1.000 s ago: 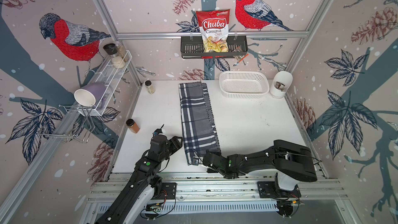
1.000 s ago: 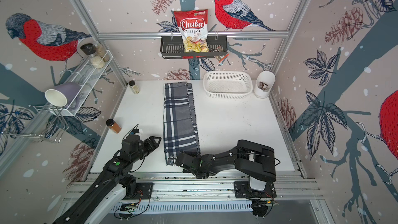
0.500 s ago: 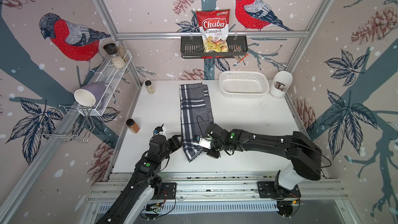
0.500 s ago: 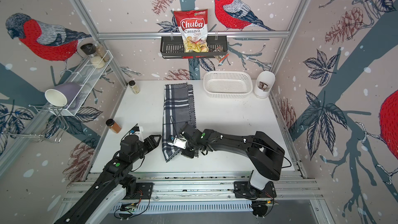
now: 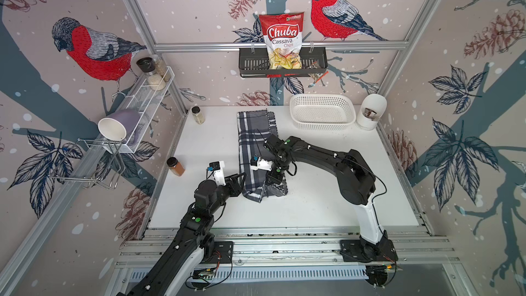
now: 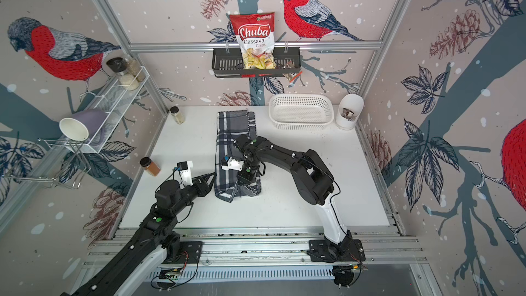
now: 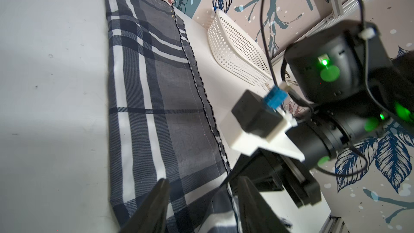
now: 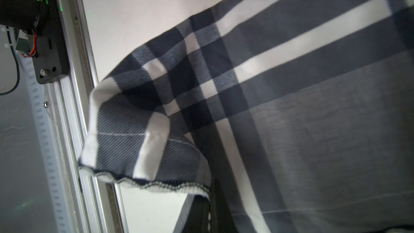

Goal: Roll up the pillowcase
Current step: Roll the pillowcase at the center of the board.

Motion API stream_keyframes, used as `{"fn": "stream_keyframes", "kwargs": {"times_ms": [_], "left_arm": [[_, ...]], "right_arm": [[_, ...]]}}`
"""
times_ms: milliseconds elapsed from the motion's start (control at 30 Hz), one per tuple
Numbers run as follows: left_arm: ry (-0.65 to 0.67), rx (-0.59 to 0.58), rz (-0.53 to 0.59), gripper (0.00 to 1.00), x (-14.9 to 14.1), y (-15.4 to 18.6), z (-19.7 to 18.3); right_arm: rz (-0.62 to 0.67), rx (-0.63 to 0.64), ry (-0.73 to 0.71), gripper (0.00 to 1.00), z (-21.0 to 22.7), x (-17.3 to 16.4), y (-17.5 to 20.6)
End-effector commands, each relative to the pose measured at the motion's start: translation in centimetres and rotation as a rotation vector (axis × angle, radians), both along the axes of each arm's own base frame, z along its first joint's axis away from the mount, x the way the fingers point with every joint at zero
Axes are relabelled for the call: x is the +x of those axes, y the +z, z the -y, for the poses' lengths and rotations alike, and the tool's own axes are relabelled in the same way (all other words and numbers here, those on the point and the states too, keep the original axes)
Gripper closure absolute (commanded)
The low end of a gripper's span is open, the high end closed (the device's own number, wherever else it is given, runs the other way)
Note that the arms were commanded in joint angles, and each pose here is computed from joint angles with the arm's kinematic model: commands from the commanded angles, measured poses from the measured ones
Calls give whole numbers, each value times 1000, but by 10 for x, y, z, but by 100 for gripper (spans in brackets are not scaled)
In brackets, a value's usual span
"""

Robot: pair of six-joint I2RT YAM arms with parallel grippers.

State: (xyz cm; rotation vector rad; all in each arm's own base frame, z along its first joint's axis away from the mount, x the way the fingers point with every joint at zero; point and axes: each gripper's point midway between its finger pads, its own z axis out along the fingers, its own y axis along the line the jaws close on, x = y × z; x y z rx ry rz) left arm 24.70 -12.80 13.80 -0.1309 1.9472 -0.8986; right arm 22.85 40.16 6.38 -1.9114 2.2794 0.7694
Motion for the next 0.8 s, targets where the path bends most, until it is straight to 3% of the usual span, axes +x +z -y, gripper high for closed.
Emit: {"fn": "stream_keyframes", "kwargs": {"times_ms": [0,100,267,467,767], "left_arm": [[-36,-2,103,46,0,14,5],[-64,-10,140,45,-6,12,8],[-155,-17,188,25,-17,10,19],[-220,44,205,12,-25,2,28],[-321,162,193,7,-23,-6,58]], "right_arm": [[-67,-51,44,96,7,-3,-2],[-56,-46,46,95,3,12,0],[-59,-47,52,93,-3,27,0],[-67,-53,41,91,0,32,-4],[-69,-38,38,90,-2,33,0]]}}
